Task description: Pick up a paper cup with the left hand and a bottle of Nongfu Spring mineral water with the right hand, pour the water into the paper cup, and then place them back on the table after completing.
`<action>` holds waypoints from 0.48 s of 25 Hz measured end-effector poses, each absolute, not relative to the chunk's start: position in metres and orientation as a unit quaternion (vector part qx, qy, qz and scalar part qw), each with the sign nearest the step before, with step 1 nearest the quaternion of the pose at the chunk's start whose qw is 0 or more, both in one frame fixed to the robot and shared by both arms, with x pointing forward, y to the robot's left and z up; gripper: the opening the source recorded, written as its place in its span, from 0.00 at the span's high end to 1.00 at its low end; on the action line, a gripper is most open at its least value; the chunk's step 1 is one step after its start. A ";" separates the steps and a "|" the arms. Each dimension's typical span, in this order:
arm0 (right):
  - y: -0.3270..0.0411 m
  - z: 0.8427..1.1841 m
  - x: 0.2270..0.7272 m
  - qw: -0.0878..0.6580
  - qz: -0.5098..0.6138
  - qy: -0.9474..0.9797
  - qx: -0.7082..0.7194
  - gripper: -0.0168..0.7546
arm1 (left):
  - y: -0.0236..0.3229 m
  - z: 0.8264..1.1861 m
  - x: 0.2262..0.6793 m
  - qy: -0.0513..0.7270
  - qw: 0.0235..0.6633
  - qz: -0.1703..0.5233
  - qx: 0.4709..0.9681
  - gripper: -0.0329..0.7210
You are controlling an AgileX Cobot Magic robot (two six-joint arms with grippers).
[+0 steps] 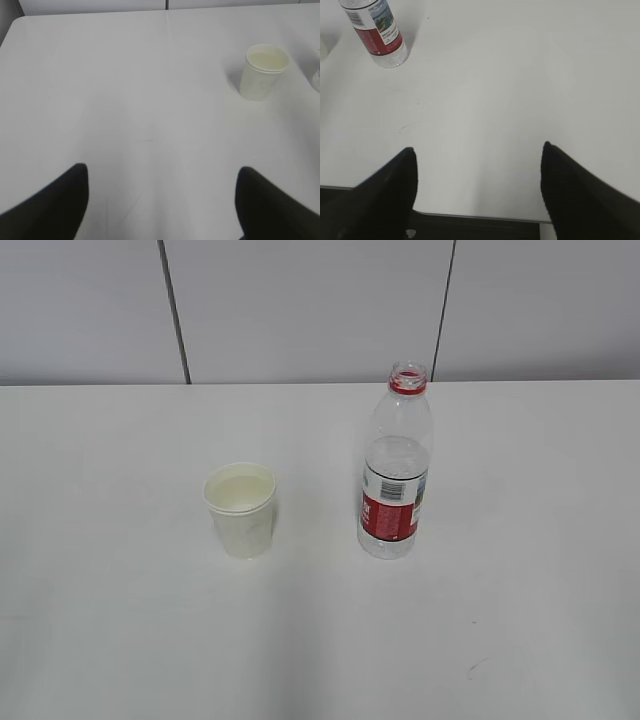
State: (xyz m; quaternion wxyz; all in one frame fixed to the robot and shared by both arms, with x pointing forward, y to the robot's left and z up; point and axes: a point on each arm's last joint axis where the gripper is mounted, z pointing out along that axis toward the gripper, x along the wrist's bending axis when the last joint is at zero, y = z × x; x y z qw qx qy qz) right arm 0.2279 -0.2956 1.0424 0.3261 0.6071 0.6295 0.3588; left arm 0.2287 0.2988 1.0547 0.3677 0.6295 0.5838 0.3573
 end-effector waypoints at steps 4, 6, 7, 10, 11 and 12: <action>-0.296 1.042 0.228 0.326 0.359 0.630 0.607 0.24 | 0.299 1.055 0.229 0.584 0.368 0.357 0.629 0.22; -0.296 1.042 0.228 0.326 0.359 0.630 0.607 0.24 | 0.299 1.055 0.229 0.584 0.368 0.357 0.629 0.22; -0.296 1.042 0.228 0.326 0.359 0.630 0.607 0.24 | 0.299 1.055 0.229 0.584 0.368 0.357 0.629 0.22; -0.296 1.042 0.228 0.326 0.359 0.630 0.607 0.24 | 0.299 1.055 0.229 0.584 0.368 0.357 0.629 0.22; -0.296 1.042 0.228 0.326 0.359 0.630 0.607 0.24 | 0.299 1.055 0.229 0.584 0.368 0.357 0.629 0.22; -0.296 1.042 0.228 0.326 0.359 0.630 0.607 0.24 | 0.299 1.055 0.229 0.584 0.368 0.357 0.629 0.22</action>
